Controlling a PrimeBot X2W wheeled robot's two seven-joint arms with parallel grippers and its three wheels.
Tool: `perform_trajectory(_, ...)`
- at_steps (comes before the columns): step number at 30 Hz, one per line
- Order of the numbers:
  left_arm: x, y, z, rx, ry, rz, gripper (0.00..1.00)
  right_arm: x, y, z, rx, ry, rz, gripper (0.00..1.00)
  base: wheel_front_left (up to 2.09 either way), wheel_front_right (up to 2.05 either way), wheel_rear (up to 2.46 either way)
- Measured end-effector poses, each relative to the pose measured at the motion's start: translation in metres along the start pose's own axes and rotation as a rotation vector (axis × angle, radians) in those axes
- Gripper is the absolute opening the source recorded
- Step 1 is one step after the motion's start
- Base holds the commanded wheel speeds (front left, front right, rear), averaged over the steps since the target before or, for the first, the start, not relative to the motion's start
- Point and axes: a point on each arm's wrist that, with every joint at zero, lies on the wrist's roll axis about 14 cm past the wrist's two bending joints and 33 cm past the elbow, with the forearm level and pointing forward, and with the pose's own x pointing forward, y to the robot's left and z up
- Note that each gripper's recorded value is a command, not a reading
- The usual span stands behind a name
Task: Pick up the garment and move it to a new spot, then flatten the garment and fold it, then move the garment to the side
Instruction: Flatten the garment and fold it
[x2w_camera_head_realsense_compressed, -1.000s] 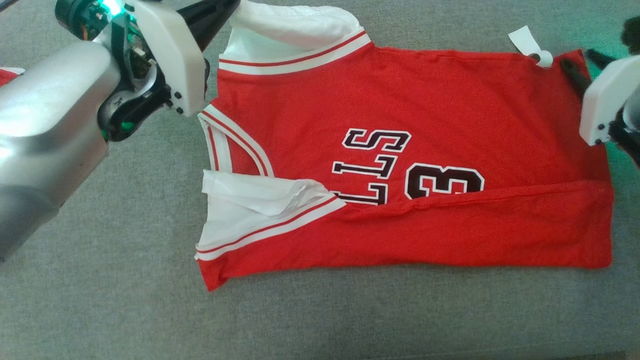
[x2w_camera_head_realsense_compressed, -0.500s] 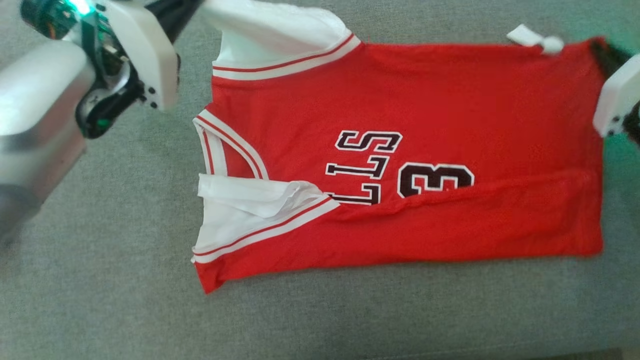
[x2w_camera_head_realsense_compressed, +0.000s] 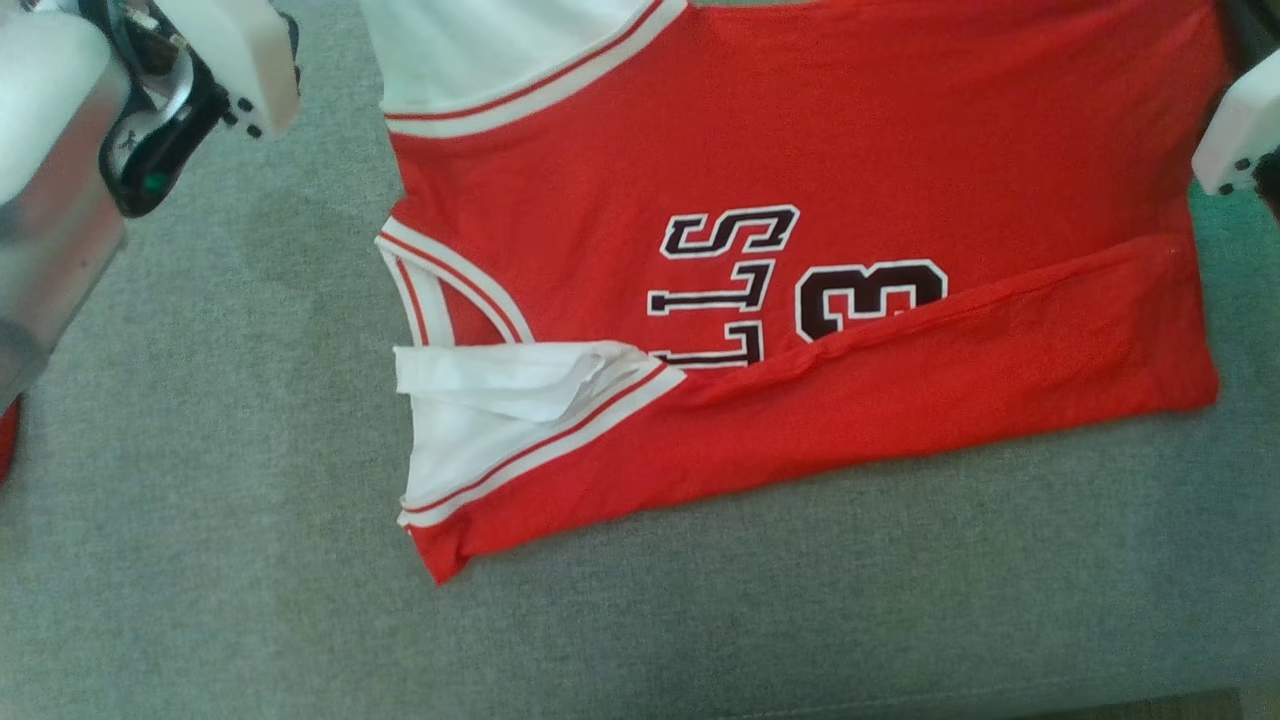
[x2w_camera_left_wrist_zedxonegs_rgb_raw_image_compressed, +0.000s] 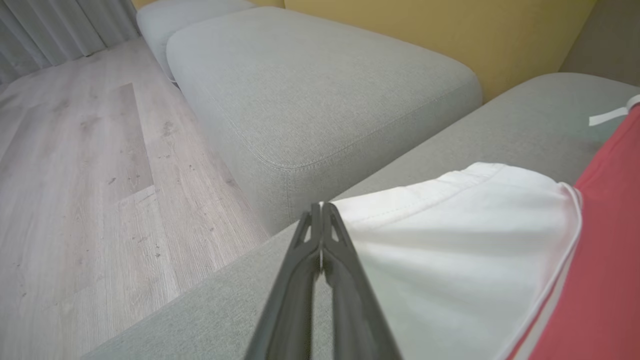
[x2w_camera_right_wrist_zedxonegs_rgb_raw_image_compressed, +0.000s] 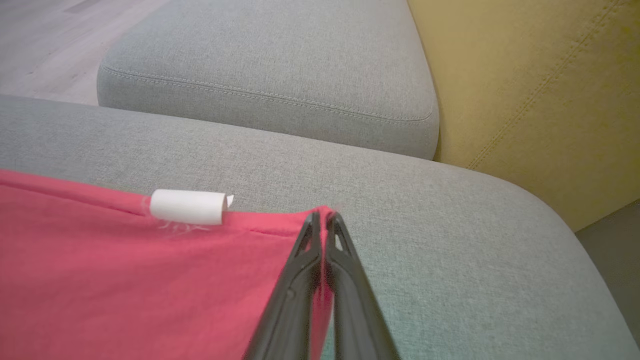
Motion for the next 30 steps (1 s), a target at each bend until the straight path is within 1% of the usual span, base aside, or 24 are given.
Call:
perform_trajectory(6, -0.002, 0.001, 0.011, 0.009, -0.046, 0.011, 0.00, -0.002, 0.001, 0.007, -0.005, -0.047, 0.001, 0.00, 0.00, 0.00, 0.00)
perform_trajectory(7, -0.004, 0.000, 0.012, 0.010, -0.047, 0.009, 0.00, -0.003, 0.001, 0.009, 0.009, -0.053, 0.000, 0.00, 0.00, 0.00, 0.00)
perform_trajectory(9, -0.007, -0.008, 0.013, -0.008, -0.041, -0.011, 0.00, -0.006, 0.001, 0.012, 0.067, -0.072, -0.003, 0.00, 0.00, 0.00, 0.00)
perform_trajectory(11, -0.012, -0.018, 0.009, -0.024, -0.027, -0.039, 0.00, -0.010, 0.005, 0.011, 0.053, -0.068, 0.012, 0.00, 0.00, 0.00, 0.00)
perform_trajectory(14, -0.024, -0.020, 0.004, -0.008, -0.003, -0.048, 0.00, -0.016, 0.012, 0.006, 0.055, -0.061, 0.030, 0.00, 0.00, 0.00, 0.00)
perform_trajectory(17, -0.039, -0.022, -0.001, -0.029, 0.033, -0.055, 0.00, -0.026, 0.014, 0.002, 0.088, -0.057, 0.035, 0.00, 0.00, 0.00, 0.00)
perform_trajectory(20, -0.056, -0.030, -0.003, -0.023, 0.064, -0.077, 0.00, -0.037, 0.014, -0.002, 0.096, -0.038, 0.043, 0.00, 0.00, 0.00, 0.00)
perform_trajectory(22, -0.073, -0.041, -0.005, -0.053, 0.093, -0.106, 0.00, -0.048, 0.017, -0.006, 0.088, -0.018, 0.060, 0.00, 0.00, 0.00, 0.00)
perform_trajectory(26, -0.103, -0.046, -0.026, -0.049, 0.189, -0.111, 0.00, -0.067, 0.018, -0.020, 0.067, 0.043, 0.076, 0.00, 0.00, 0.00, 0.00)
perform_trajectory(30, -0.131, -0.070, -0.045, -0.083, 0.262, -0.169, 0.00, -0.088, 0.024, -0.040, 0.087, 0.120, 0.104, 0.00, 0.00, 0.00, 0.00)
